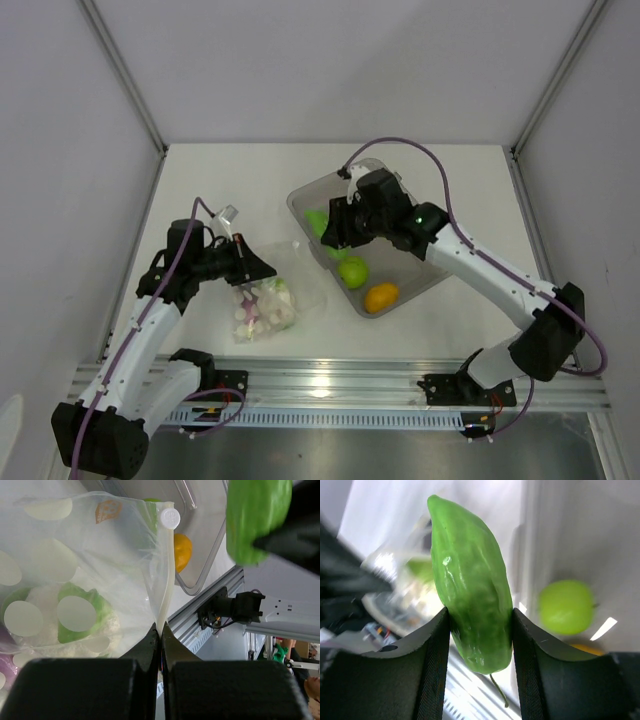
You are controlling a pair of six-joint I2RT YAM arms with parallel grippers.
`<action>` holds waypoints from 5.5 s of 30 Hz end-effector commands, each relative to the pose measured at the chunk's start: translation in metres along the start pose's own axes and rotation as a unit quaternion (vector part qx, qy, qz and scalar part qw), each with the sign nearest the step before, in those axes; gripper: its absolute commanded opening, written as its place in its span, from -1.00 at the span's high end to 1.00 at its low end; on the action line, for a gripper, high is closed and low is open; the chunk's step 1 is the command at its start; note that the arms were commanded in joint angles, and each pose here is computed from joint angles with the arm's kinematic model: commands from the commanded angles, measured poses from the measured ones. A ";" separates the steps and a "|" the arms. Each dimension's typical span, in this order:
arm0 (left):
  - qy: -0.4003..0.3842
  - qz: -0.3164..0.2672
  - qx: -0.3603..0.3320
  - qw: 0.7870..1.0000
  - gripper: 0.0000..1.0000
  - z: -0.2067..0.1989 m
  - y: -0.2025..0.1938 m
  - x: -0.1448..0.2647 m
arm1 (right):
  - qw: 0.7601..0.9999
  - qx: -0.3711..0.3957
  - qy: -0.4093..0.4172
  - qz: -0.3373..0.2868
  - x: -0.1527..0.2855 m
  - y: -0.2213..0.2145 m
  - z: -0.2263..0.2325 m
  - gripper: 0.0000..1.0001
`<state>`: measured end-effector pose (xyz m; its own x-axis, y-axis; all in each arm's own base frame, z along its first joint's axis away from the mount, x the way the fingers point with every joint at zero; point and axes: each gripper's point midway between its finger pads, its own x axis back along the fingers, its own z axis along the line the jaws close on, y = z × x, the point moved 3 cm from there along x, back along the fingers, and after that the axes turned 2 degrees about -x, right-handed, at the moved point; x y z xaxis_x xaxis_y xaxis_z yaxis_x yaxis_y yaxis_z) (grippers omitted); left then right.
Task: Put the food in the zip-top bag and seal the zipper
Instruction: Pick up the fake vegetable from the bin, then place the fake vegetable in the zipper food storage bag, then adjust the zipper food storage bag at the center of the board.
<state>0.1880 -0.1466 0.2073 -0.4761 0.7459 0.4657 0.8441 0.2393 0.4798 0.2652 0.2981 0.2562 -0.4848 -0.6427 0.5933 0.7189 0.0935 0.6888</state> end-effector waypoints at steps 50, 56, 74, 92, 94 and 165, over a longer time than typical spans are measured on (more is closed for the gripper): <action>-0.022 -0.023 -0.010 0.999 0.99 -0.031 0.000 0.028 | 0.998 0.002 0.053 0.043 -0.082 -0.042 0.092 -0.48; -0.015 -0.024 -0.013 1.000 0.99 -0.028 -0.001 0.027 | 0.999 -0.008 0.033 0.026 -0.051 -0.031 0.080 -0.76; -0.030 -0.036 -0.028 0.999 0.99 -0.047 0.006 0.039 | 0.995 0.015 0.084 0.044 -0.001 -0.063 0.031 -0.24; -0.031 -0.038 -0.029 0.998 0.99 -0.051 0.007 0.043 | 0.993 0.024 0.073 0.086 -0.054 -0.093 0.019 -0.09; -0.032 -0.040 -0.031 0.998 0.99 -0.052 0.007 0.044 | 0.993 0.024 0.068 0.089 -0.056 -0.095 0.015 -0.08; 0.041 -0.071 -0.023 0.996 0.99 -0.025 0.021 0.034 | 0.994 -0.002 0.095 0.051 -0.021 -0.006 0.053 0.86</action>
<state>0.1774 -0.1293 0.2610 -0.6261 0.6496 0.4312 0.7373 0.3133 0.5985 0.2350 0.3457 0.2663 -0.3236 -0.7483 0.5791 0.7562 0.1634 0.6337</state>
